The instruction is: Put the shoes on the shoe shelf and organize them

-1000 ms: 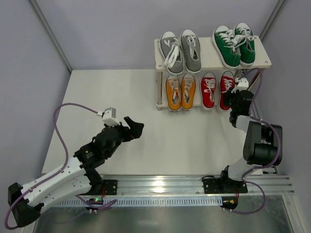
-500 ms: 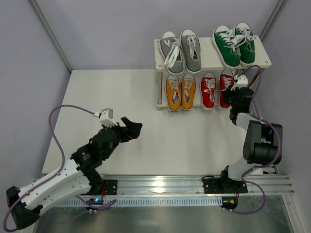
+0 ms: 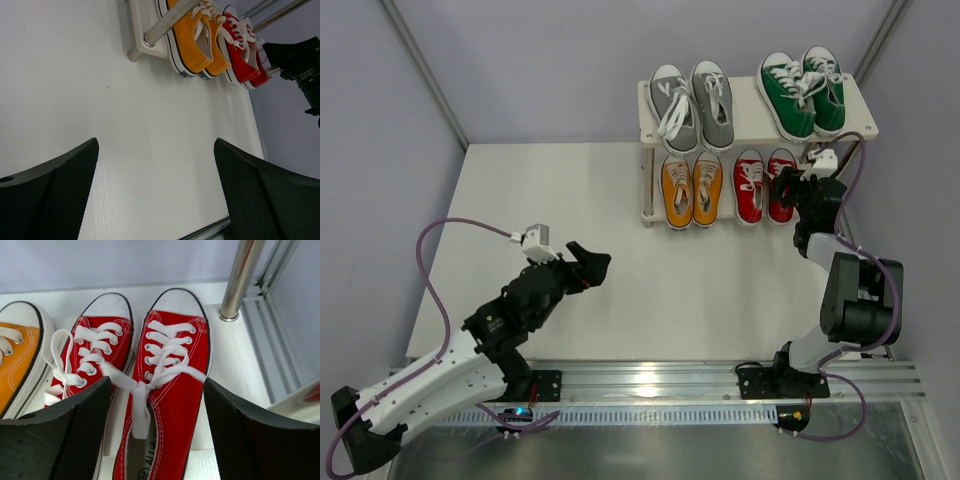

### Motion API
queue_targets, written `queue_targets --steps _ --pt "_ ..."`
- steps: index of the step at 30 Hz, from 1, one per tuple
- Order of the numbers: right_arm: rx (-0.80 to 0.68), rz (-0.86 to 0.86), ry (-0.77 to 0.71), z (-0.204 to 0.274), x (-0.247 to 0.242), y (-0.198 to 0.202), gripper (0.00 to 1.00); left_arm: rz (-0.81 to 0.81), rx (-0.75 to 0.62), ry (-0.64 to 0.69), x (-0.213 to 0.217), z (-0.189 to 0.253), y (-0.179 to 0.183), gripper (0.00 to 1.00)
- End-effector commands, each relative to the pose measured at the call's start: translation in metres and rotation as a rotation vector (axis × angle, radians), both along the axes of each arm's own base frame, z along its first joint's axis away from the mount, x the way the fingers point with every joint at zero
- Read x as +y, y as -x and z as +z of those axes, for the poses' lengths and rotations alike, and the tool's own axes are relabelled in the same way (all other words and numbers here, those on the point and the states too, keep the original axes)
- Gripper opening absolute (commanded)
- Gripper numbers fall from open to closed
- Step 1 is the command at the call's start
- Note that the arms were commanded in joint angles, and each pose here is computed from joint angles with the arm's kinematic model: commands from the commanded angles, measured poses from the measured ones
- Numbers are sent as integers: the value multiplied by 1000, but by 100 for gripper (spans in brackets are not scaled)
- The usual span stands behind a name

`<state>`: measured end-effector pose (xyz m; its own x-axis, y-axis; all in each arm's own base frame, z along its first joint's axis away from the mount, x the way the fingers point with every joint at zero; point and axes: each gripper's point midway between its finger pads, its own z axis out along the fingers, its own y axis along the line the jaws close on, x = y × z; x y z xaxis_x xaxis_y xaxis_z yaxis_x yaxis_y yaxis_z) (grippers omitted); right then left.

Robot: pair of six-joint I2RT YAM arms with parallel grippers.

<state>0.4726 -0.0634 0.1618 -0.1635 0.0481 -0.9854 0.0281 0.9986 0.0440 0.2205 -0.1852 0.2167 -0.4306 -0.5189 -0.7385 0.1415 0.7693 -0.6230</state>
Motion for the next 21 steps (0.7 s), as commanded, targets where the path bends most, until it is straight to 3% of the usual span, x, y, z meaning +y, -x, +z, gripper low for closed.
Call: queue_targets --steps 1,7,12,15,21 --pt "-180 -49 40 62 -8 7 76 23 -45 43 3 24 -3 94" --pt "-207 -105 60 88 -6 51 77 16 -44 50 3 24 -2 94" --pt "-149 -35 83 84 29 82 77 -6 -41 63 -1 24 0 94" --pt "-76 68 70 78 58 86 76 -17 -33 58 -2 22 1 94" --pt "46 100 -6 57 68 81 75 -21 -26 63 4 22 9 94"
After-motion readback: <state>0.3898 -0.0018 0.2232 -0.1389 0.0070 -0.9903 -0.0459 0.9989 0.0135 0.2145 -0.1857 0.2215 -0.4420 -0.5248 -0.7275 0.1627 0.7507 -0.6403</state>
